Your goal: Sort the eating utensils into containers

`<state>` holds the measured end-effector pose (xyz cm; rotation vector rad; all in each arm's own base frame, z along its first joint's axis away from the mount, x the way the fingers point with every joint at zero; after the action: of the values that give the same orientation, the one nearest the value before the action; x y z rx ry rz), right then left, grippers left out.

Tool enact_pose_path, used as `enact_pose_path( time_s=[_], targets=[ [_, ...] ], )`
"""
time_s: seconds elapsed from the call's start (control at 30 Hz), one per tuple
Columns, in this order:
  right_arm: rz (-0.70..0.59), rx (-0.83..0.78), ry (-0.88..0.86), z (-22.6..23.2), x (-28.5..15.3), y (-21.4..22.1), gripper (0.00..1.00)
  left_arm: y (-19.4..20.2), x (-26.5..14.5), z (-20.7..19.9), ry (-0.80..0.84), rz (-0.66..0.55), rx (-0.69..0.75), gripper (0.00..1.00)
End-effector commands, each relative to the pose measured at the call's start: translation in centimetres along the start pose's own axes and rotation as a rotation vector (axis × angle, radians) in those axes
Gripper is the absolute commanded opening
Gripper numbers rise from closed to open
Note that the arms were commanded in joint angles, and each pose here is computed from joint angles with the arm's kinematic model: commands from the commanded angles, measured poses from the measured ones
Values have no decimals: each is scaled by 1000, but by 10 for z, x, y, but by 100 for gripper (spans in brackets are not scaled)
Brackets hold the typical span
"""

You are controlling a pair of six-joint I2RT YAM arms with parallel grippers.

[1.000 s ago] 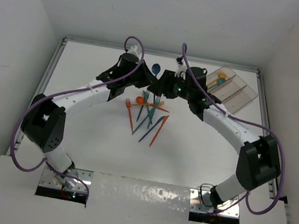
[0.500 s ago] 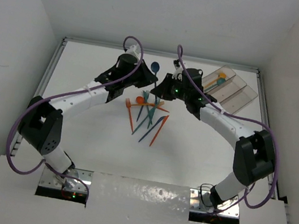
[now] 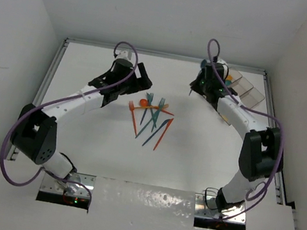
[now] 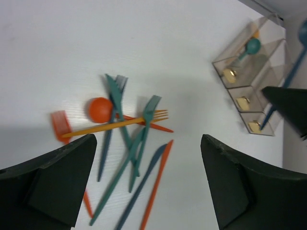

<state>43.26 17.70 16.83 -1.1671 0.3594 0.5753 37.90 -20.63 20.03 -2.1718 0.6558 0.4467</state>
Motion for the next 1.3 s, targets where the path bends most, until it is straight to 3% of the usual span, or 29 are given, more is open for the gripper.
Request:
enact_pose_path(
  time_s=[0.0,0.1,0.37,0.93,1.03,1.07,1.27],
  targets=[
    [-115,83,276,-57,4,-43,0,-18,-21,17,-56,-75,39,89],
    [-125,103,414,-92,22,-51,0,-12,-29,28,-84,-56,68,89],
    [-156,167,574,-133,61,-78,0,6,-38,48,-127,-5,87,89],
    [-102,251,676,-181,115,-50,2,18,-38,58,-146,51,111,88],
    [-81,245,664,-179,117,-46,18,20,-37,58,-142,60,111,89],
    [-85,249,660,-178,115,-49,28,21,-36,57,-136,65,110,89],
    [-105,198,644,-173,98,-61,45,24,-31,52,-109,92,133,87]
  ],
)
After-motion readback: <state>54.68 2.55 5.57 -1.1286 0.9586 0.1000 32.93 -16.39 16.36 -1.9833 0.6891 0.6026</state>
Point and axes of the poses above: each gripper's point midway between its finger pads, its own x axis out along the fingers, its own z axis along the line the jaws close on, y = z × x, the point moved 3 cm from there along -x, back along the fingers, and after that the axes turned 6 degrees about -x, right-handed, at the moved point
